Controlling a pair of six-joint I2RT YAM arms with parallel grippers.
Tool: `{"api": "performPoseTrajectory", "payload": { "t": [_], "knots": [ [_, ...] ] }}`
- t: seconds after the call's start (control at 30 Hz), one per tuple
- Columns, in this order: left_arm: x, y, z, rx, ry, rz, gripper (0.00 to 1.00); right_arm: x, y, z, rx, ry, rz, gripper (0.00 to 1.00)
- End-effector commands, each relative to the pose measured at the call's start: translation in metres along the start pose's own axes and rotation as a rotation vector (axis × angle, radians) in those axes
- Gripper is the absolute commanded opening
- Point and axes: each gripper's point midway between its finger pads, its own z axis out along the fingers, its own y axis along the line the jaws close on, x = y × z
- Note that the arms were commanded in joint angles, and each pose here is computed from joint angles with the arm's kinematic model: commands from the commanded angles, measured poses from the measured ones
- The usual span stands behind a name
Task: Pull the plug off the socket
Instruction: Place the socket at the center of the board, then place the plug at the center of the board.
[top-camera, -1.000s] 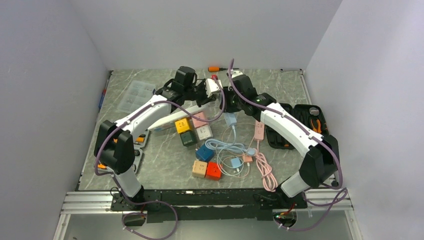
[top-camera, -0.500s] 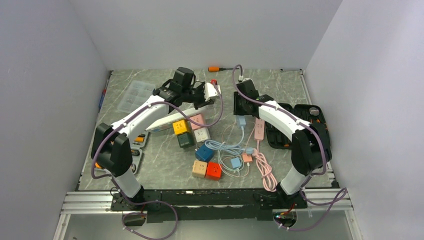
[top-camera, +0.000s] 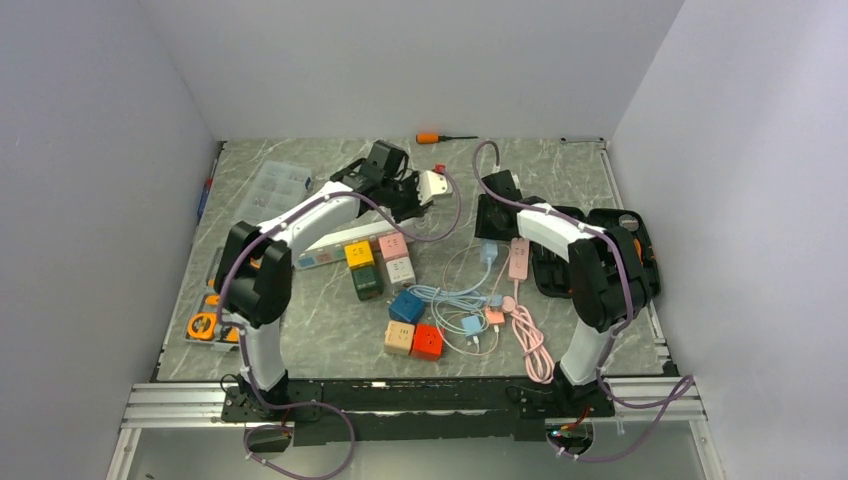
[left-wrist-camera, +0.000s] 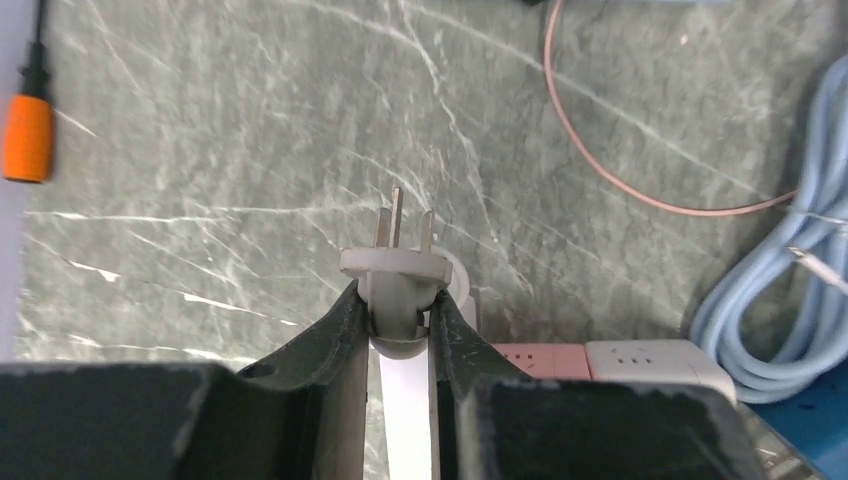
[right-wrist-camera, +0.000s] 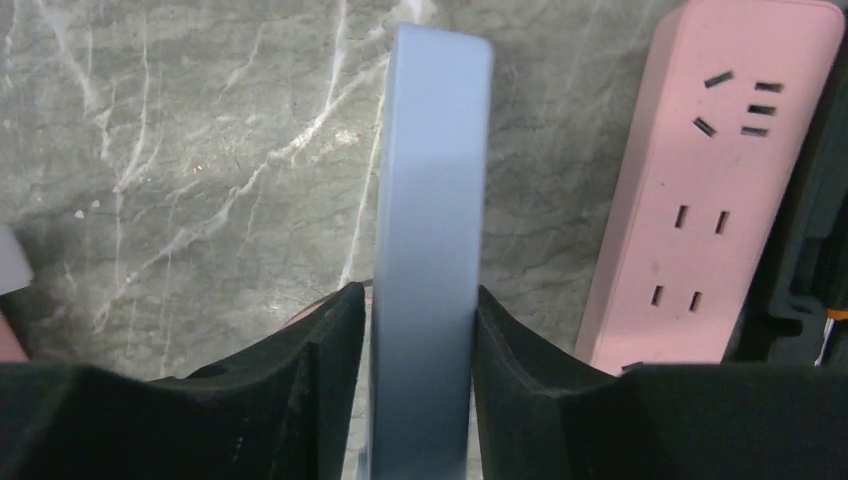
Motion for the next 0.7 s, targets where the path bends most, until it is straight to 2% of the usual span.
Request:
{"api": "performPoseTrajectory", "payload": {
  "t": [0.0, 0.17, 0.2, 0.23, 0.27, 0.3, 0.37, 0.4, 0.47, 0.5, 0.6, 0.67],
  "knots": [
    [0.021, 0.016, 0.011, -0.038, 0.089, -0.025, 0.0, -0.034, 0.01, -0.024, -0.071, -0.127, 0.054, 0.5],
    [0.034, 0.019, 0.032, -0.035, 0.125, -0.055, 0.0, -0.043, 0.016, -0.04, -0.114, -0.167, 0.054, 0.59],
    [0.037, 0.017, 0.036, -0.023, 0.136, -0.064, 0.03, -0.045, 0.016, -0.044, -0.122, -0.179, 0.057, 0.62],
    [0.039, 0.016, 0.039, -0.012, 0.142, -0.076, 0.15, -0.047, 0.017, -0.048, -0.128, -0.189, 0.061, 0.65],
    [0.04, 0.014, 0.042, 0.002, 0.145, -0.088, 0.31, -0.049, 0.018, -0.051, -0.137, -0.198, 0.063, 0.69],
    [0.041, 0.011, 0.044, 0.022, 0.147, -0.1, 0.41, -0.05, 0.019, -0.054, -0.143, -0.208, 0.063, 0.76],
    [0.038, 0.008, 0.045, 0.052, 0.146, -0.119, 0.55, -0.054, 0.019, -0.061, -0.151, -0.225, 0.063, 0.79],
    [0.036, 0.006, 0.044, 0.065, 0.146, -0.125, 0.65, -0.057, 0.019, -0.065, -0.151, -0.233, 0.062, 0.79],
    [0.032, 0.003, 0.041, 0.085, 0.143, -0.126, 0.93, -0.06, 0.019, -0.071, -0.156, -0.246, 0.063, 0.79],
    [0.028, 0.004, 0.038, 0.092, 0.139, -0.124, 0.99, -0.062, 0.02, -0.073, -0.159, -0.251, 0.064, 0.77],
    [0.011, 0.014, 0.018, 0.109, 0.137, -0.154, 0.99, -0.065, 0.021, -0.078, -0.162, -0.258, 0.066, 0.76],
    [-0.007, 0.026, -0.009, 0.097, 0.125, -0.183, 1.0, -0.068, 0.021, -0.085, -0.169, -0.265, 0.069, 0.8]
  ]
}}
